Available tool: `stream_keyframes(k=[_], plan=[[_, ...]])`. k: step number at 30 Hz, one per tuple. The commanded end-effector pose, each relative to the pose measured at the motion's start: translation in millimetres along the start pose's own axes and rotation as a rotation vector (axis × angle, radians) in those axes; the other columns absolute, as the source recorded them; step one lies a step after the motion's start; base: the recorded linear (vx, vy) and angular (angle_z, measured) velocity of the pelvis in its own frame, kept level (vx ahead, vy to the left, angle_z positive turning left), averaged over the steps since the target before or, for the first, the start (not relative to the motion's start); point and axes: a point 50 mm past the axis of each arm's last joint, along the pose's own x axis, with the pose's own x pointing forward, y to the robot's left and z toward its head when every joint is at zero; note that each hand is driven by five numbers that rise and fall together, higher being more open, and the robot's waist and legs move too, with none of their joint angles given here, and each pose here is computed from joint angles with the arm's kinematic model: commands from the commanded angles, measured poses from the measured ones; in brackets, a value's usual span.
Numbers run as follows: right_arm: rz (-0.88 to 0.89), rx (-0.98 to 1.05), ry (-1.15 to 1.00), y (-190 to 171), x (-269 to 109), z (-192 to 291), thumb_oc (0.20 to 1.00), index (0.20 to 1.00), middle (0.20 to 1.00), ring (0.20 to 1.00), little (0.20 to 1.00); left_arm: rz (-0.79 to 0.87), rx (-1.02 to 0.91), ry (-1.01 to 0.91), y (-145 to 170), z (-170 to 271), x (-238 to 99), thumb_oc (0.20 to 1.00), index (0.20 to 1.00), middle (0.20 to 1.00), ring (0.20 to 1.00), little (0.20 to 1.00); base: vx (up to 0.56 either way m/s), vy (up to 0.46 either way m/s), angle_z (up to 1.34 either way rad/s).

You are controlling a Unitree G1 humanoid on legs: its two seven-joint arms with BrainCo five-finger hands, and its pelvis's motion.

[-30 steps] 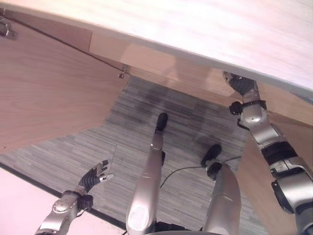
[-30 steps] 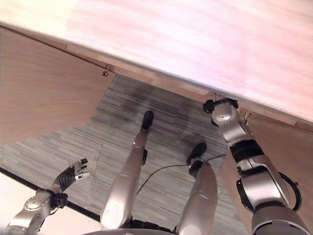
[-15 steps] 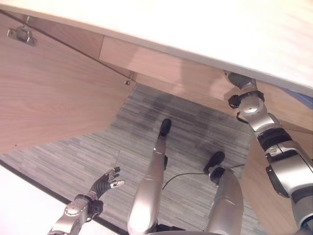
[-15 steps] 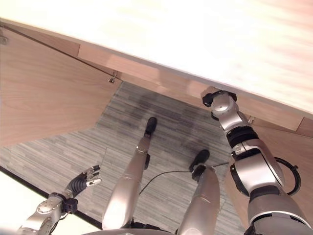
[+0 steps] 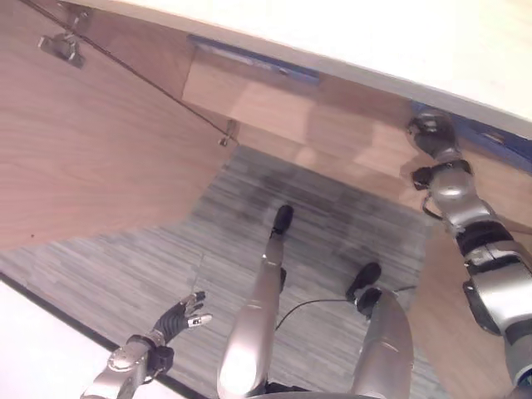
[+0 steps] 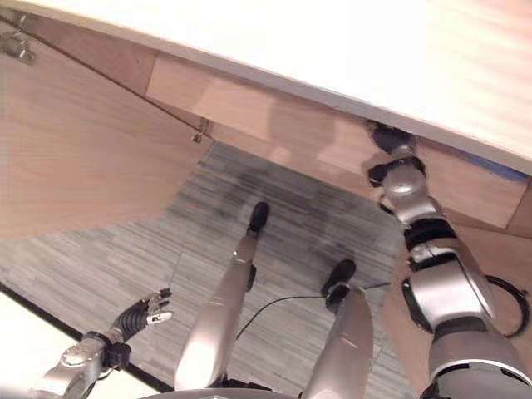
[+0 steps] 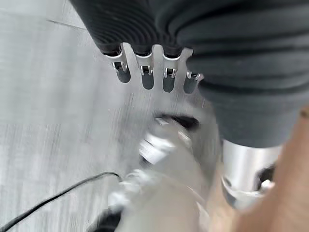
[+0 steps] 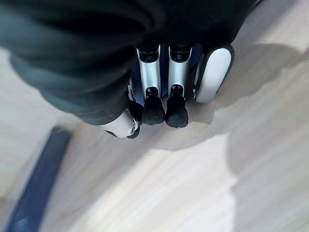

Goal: Put the empty folder in the office cabinet

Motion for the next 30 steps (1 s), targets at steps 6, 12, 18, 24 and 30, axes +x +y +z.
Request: stream_keyframes(k=[6,12,18,24,30], plan=[[-0.106,-0.099,0.349,-54,-30,-79,0.200,0.200,0.200,0.200,0.200,0.041,-0.062,0.093,7,-24,-3,1.000,1.000,1.000,1.000,1.000,0.00,0.000,0.00],[-0.081,-0.090,0.413,-46,-48,-102,0.200,0.200,0.200,0.200,0.200,0.055,-0.079,0.078,3,-22,6,1.000,1.000,1.000,1.000,1.000,0.00,0.000,0.00],[-0.112,-0.094,0.440,-58,-54,-109,0.200,0.200,0.200,0.200,0.200,0.079,-0.093,0.070,3,-20,15,1.000,1.000,1.000,1.000,1.000,0.00,0.000,-0.01],[-0.149,-0.080,0.425,-69,-51,-105,0.200,0.200,0.200,0.200,0.200,0.096,-0.101,0.063,1,-18,23,1.000,1.000,1.000,1.000,1.000,-0.01,0.002,-0.03],[-0.088,0.005,0.348,-39,-50,-95,0.200,0.200,0.200,0.200,0.200,0.109,-0.136,0.023,-8,-9,39,1.000,1.000,1.000,1.000,1.000,0.00,0.003,-0.01]])
